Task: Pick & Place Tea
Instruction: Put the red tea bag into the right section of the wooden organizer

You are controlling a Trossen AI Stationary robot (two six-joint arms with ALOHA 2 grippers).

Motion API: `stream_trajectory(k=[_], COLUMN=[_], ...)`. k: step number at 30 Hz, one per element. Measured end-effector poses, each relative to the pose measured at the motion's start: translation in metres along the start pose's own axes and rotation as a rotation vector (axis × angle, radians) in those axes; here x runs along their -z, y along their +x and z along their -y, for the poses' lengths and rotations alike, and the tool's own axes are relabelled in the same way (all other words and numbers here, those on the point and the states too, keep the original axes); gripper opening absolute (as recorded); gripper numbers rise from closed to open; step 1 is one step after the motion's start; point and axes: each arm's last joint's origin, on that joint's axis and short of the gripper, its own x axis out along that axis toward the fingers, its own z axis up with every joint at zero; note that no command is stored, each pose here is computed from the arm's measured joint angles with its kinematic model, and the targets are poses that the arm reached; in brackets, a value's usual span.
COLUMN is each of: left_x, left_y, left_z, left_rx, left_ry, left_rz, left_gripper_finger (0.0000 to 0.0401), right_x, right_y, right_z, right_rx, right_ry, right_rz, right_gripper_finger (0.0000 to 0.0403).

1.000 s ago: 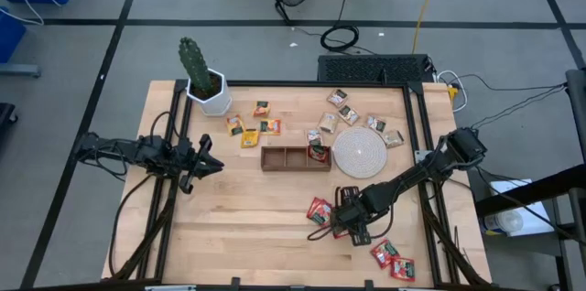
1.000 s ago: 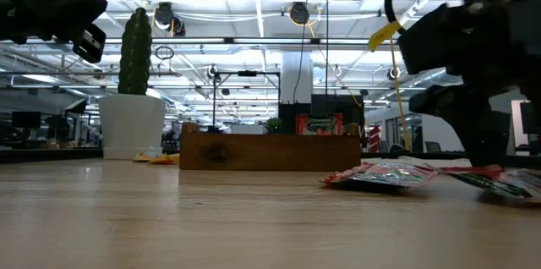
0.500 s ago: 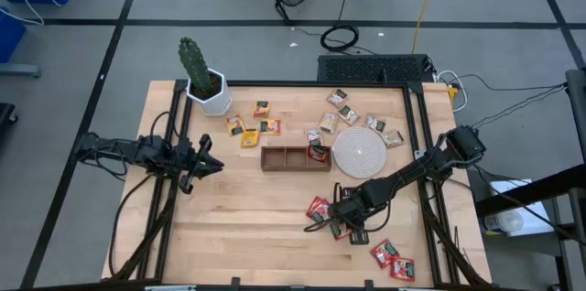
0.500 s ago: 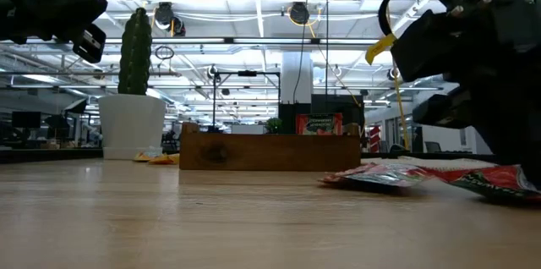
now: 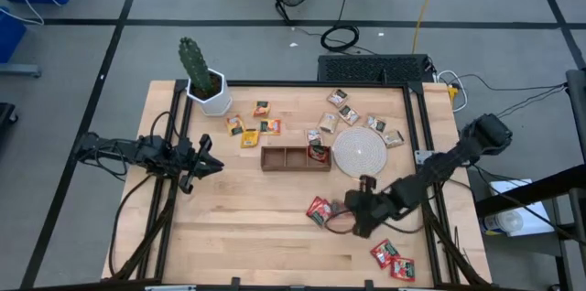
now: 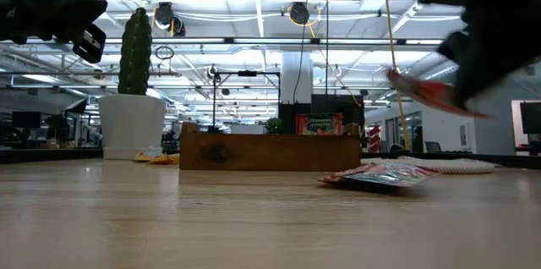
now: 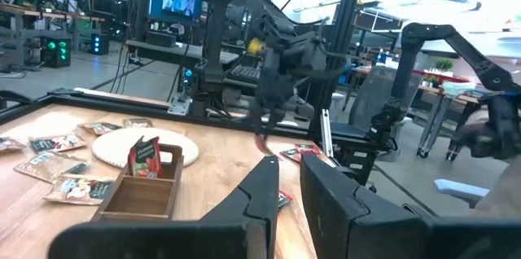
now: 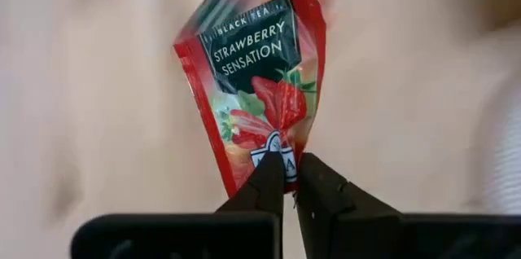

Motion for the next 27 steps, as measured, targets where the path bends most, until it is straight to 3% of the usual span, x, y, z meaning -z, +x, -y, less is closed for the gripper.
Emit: stream_trajectory(k=[4, 8, 13, 16, 23, 27], left_x=[0.0, 0.0, 0.0, 0.0, 0.0, 0.0], left_y=[0.0, 0.0, 0.0, 0.0, 0.0, 0.0], left_z=[0.0, 0.0, 0.0, 0.0, 0.0, 0.0], left_rx=[0.0, 0.0, 0.0, 0.0, 0.0, 0.0], left_ry=[0.0, 0.0, 0.0, 0.0, 0.0, 0.0], left_rz=[0.0, 0.0, 0.001, 0.0, 0.0, 0.0], left_gripper_finger=[0.0058, 0.0058, 0.0058, 0.0058, 0.0058, 0.0058], right_x=[0.013, 0.026, 0.012, -0.001, -0.018, -0.026], right_y=[0.013, 0.046, 0.065, 0.076, 0.115, 0.12], right_z=[0.007, 0.03, 0.053, 0.057, 0.054, 0.052], right_rx=[0.157, 0.151, 0.192, 0.244, 0.384, 0.467], right_ry=[0.125, 0.239, 0.261, 0.243, 0.095, 0.034], right_rz=[0.417, 0.607, 0.785, 0.826, 0.732, 0.724], right_gripper_finger=[0.0005, 0.001, 0.0005, 0.0005, 0.0005, 0.0006])
